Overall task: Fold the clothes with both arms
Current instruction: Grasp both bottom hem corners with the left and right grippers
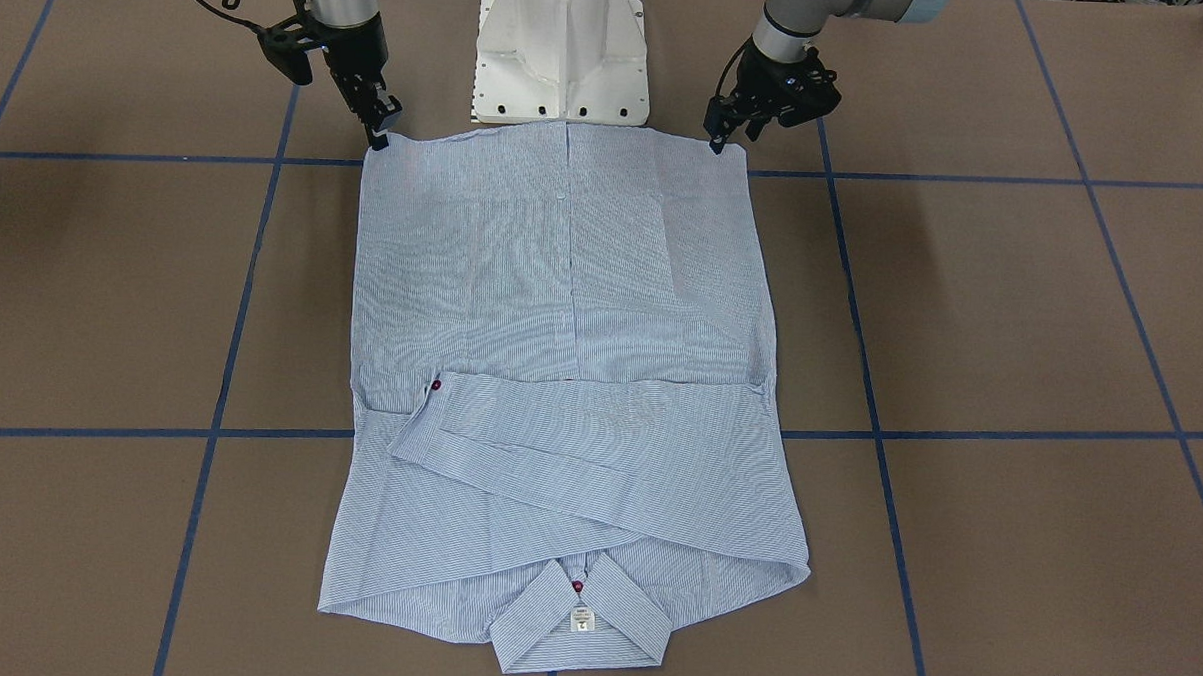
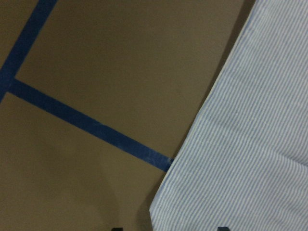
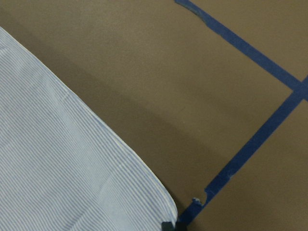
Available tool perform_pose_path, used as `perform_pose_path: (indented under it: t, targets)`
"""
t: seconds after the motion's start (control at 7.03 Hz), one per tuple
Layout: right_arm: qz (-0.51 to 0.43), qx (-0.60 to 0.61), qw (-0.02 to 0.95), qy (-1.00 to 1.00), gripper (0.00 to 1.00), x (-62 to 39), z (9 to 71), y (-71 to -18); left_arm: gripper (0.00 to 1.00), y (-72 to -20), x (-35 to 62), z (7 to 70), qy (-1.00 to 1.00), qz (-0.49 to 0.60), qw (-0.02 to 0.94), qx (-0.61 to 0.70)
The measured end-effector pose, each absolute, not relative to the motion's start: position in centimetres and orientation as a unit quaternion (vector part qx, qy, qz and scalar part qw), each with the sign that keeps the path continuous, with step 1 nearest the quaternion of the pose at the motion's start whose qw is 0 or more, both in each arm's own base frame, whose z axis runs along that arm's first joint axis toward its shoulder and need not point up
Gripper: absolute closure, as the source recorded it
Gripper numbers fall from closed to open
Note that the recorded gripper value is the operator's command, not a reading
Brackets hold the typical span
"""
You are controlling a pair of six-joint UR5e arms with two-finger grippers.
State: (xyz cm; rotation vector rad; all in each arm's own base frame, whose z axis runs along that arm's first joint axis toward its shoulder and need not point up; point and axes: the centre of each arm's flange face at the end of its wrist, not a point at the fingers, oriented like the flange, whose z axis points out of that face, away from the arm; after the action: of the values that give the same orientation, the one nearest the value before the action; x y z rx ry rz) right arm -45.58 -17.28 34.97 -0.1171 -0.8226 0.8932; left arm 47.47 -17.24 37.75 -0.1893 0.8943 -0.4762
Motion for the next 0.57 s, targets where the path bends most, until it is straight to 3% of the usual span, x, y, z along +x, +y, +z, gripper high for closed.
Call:
perform_pose_path:
  t: [0.14,0.28,0.43,0.57]
  targets:
    - [0.42,-0.055,0.82,-0.386,1.0,-45.57,34.96,-17.29,0.53,-17.32,47.44,37.76,0.428,-0.228,0.87,-0.09]
    - [0.42,-0.055,0.82,-0.386,1.0,-45.57,34.96,-17.3,0.65,-17.38,47.41,37.73,0.428,-0.229,0.87,-0.09]
    - [0.42,-0.055,0.82,-0.386,1.0,-45.57,34.96,-17.29,0.92,-17.49,47.34,37.73,0.428,-0.23,0.87,-0.089]
    - [0.419,-0.055,0.82,-0.386,1.0,-45.58,34.96,-17.26,1.0,-17.67,47.23,37.72,0.427,-0.232,0.869,-0.088]
